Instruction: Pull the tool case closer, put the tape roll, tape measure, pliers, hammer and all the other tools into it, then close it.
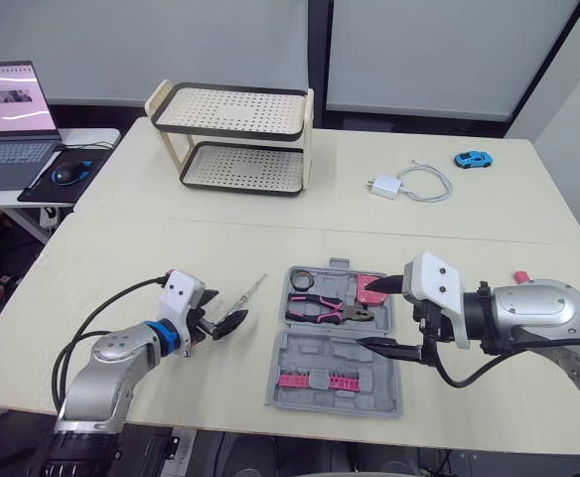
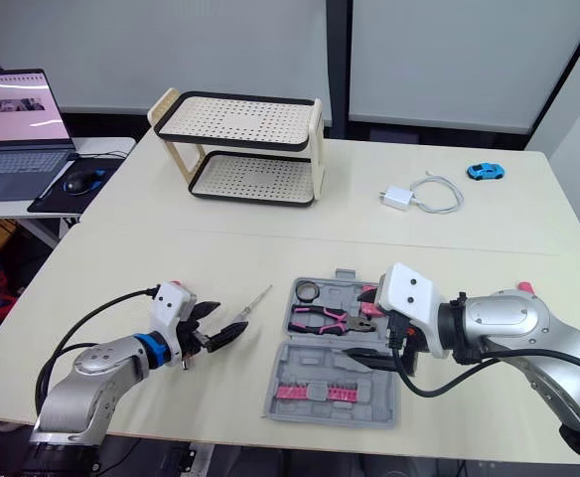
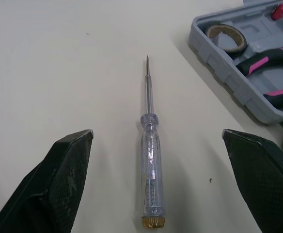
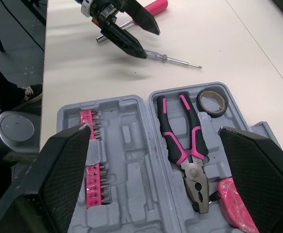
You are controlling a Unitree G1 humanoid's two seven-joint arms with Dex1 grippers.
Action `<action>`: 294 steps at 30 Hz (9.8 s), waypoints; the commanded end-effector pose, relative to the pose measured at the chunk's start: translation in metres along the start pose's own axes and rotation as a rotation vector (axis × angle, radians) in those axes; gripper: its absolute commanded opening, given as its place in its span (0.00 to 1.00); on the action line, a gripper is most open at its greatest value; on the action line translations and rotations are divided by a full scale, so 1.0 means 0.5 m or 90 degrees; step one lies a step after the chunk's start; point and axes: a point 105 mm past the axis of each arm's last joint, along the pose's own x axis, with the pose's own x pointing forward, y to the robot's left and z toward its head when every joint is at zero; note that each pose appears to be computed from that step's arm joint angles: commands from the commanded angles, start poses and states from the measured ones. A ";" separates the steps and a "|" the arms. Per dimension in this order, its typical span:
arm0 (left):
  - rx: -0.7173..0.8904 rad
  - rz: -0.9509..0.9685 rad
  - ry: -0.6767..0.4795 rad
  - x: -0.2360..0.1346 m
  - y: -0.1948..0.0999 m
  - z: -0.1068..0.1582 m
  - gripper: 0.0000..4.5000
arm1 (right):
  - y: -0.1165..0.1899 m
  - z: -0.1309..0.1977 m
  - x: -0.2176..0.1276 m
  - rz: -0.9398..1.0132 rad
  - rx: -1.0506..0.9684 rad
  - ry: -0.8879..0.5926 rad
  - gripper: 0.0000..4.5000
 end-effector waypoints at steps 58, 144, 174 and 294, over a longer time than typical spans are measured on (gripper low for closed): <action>0.474 -0.486 0.123 0.082 -0.231 0.120 0.05 | 0.019 -0.061 -0.088 -0.065 0.041 0.109 1.00; 0.425 -0.490 0.165 0.145 -0.264 0.033 0.01 | 0.031 -0.057 -0.081 -0.079 0.055 0.088 1.00; 0.060 0.126 -0.058 -0.216 0.143 0.078 0.01 | -0.079 -0.177 -0.392 -0.525 0.114 0.114 1.00; 0.320 -0.541 -0.196 -0.061 -0.250 0.223 1.00 | -0.182 -0.454 -0.370 -0.484 0.383 0.326 0.67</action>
